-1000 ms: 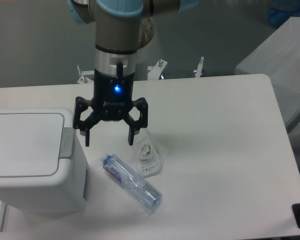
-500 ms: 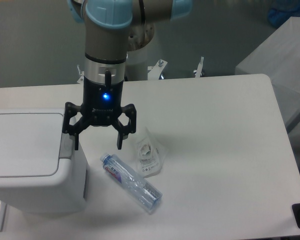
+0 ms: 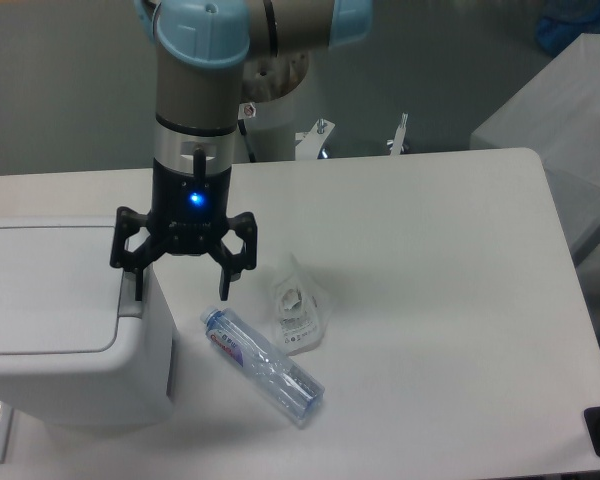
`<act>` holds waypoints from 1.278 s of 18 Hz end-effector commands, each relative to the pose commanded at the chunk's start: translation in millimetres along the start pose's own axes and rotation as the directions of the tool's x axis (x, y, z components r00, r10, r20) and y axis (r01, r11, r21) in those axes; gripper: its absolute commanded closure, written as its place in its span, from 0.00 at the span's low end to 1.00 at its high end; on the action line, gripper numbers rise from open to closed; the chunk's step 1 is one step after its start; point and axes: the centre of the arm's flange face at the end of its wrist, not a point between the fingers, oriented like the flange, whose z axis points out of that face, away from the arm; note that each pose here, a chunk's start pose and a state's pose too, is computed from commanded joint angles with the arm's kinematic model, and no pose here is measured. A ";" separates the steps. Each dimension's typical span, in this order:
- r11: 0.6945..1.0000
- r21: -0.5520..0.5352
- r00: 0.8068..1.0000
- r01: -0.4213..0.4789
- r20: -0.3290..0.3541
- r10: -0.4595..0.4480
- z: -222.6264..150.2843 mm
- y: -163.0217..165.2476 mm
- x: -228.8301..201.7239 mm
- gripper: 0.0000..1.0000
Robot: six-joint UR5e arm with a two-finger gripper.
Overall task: Open the trash can
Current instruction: 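Lower the gripper finger onto the trash can lid's edge, then push the lid edge down with the gripper to flip the lid open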
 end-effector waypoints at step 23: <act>0.995 0.090 0.999 -0.032 0.010 0.032 -32.1 -35.3 4.0 0.00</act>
